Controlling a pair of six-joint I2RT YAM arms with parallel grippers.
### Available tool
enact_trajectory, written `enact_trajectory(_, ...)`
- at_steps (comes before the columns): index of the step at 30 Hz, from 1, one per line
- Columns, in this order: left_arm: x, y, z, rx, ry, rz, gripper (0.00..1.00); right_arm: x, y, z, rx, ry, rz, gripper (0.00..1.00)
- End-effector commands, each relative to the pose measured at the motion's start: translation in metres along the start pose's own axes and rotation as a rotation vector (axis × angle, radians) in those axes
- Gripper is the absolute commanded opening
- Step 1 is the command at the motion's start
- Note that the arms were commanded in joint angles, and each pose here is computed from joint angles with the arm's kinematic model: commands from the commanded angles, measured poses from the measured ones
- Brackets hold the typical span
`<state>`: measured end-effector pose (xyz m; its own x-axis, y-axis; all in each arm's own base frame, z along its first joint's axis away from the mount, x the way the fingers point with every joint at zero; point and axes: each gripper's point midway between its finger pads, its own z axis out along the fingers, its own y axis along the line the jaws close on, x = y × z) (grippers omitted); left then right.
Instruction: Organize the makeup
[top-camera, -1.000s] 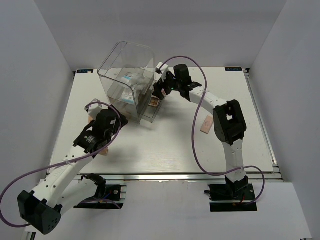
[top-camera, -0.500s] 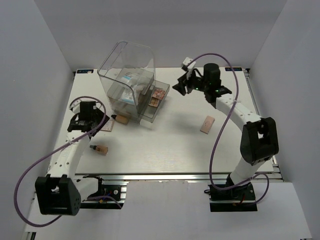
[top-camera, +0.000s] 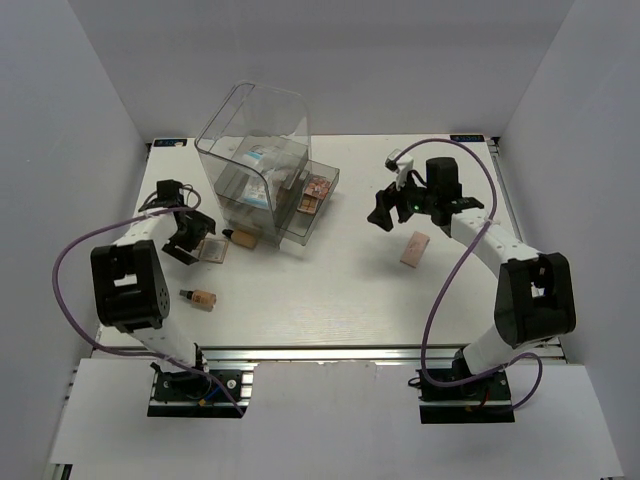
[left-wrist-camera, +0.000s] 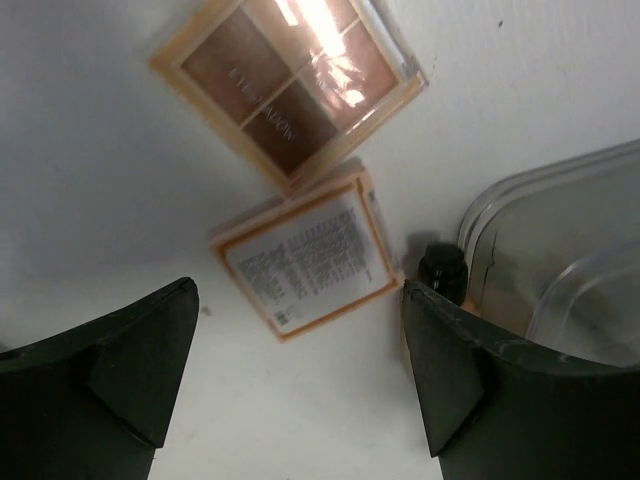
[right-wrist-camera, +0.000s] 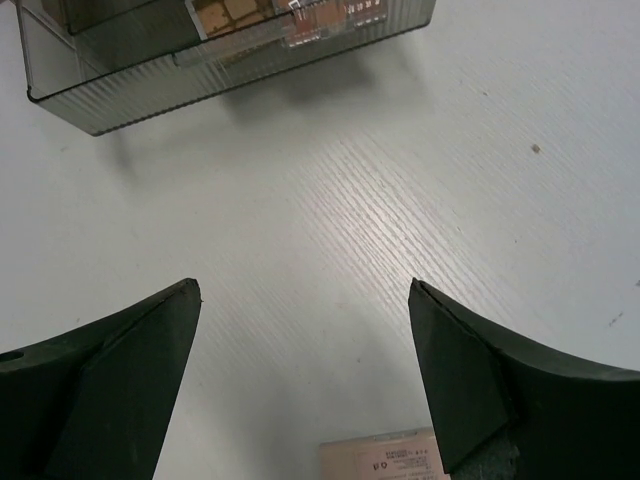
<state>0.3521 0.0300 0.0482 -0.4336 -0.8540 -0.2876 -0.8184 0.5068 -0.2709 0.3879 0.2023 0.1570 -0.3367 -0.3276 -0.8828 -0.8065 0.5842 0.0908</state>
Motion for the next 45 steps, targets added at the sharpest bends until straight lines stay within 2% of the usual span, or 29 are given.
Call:
enact_trajectory(1,-0.006,-0.013,-0.003,0.004,0.014,-0.032,0.92,-0.012,-0.006,-0.016,0.057,-0.038,0.0,0.89)
enact_trajectory(5,-0.012,-0.013,0.002,-0.052,0.024,-0.044,0.93,-0.005,-0.008,-0.02,0.07,-0.037,0.021,0.89)
enact_trajectory(14,0.002,0.001,0.023,-0.157,0.106,-0.034,0.93,0.002,-0.014,-0.021,0.094,-0.037,0.059,0.89)
enact_trajectory(25,0.001,0.01,0.035,-0.232,0.102,-0.006,0.93,0.0,-0.014,-0.024,0.097,-0.059,0.067,0.89)
enact_trajectory(30,0.01,0.037,0.037,-0.391,0.132,0.069,0.94,0.001,-0.014,-0.027,0.099,-0.063,0.076,0.89)
enact_trajectory(36,0.027,0.061,0.036,-0.415,0.121,0.067,0.93,0.001,-0.011,-0.028,0.095,-0.069,0.085,0.89)
enact_trajectory(39,0.031,0.065,0.036,-0.402,0.111,0.055,0.89,0.001,-0.011,-0.028,0.094,-0.07,0.084,0.89)
enact_trajectory(43,0.025,0.054,0.032,-0.33,0.071,0.035,0.71,-0.002,-0.011,-0.029,0.091,-0.076,0.074,0.89)
enact_trajectory(44,0.021,0.047,0.027,-0.3,0.053,0.032,0.61,-0.003,-0.012,-0.029,0.092,-0.078,0.073,0.89)
enact_trajectory(45,0.018,0.044,0.024,-0.28,0.041,0.027,0.55,-0.004,-0.011,-0.029,0.09,-0.078,0.071,0.89)
